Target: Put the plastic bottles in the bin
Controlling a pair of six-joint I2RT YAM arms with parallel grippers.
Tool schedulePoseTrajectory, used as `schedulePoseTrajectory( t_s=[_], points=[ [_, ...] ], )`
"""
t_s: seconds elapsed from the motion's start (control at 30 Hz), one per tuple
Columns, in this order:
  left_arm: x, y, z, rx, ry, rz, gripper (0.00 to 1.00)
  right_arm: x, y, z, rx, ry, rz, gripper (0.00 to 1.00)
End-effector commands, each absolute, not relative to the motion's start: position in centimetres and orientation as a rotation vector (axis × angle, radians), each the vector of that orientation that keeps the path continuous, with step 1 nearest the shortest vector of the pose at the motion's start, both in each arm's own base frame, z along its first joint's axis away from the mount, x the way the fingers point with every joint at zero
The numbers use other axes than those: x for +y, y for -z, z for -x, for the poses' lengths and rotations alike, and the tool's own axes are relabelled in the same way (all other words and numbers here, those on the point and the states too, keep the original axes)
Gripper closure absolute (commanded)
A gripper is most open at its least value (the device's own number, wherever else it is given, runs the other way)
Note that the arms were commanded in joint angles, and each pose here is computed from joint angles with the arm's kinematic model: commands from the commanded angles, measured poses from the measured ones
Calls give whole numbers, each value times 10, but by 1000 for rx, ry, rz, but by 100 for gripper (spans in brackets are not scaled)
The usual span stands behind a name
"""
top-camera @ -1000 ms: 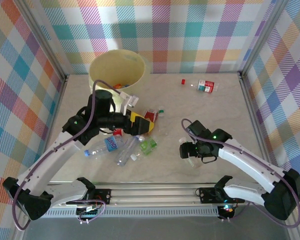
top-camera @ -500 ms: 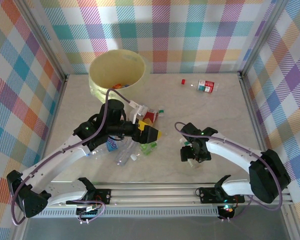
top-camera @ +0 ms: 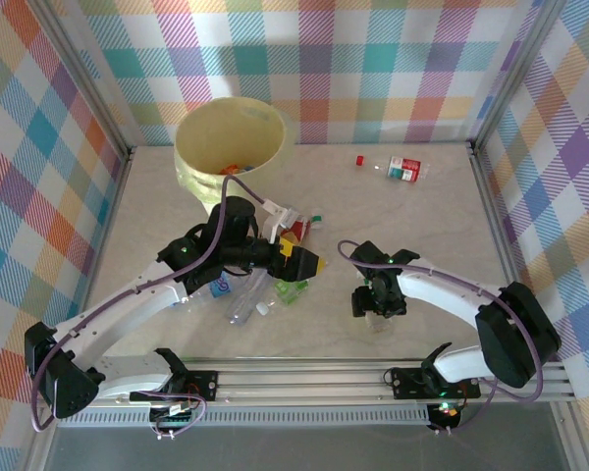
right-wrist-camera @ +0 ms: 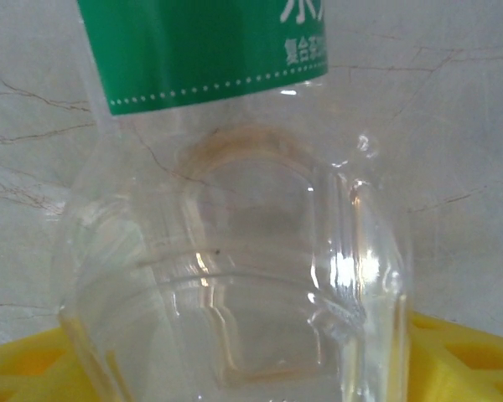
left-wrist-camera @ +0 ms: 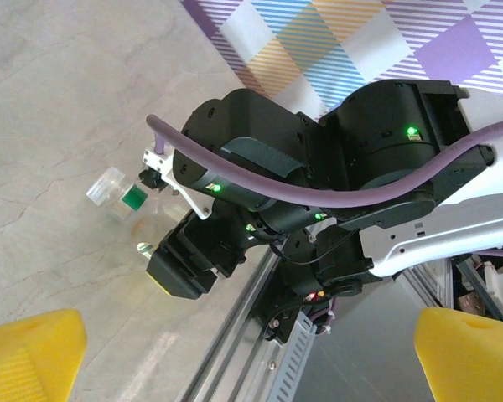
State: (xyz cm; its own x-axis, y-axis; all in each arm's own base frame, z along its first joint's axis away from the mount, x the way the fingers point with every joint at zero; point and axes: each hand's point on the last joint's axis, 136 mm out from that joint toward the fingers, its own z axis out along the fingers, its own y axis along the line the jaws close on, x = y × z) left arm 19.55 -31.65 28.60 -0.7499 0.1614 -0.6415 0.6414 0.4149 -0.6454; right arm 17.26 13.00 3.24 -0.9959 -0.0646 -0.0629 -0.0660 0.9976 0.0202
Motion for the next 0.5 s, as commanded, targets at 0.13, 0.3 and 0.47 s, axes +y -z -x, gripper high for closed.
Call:
schedulePoseTrajectory(
  t_s=[0.13,0.3,0.47],
  points=[
    [-321,-286,-198,2175,1310,-654,0,140,-43,-176,3020,-144,150,38],
    [-326,-290,-206,2155,1338,-595,0,154,-70,-186,2895,-296,196,43],
    [-325,-284,-215,2162,1334,-502,0,186,-123,-195,2697,-587,306,43]
  ],
)
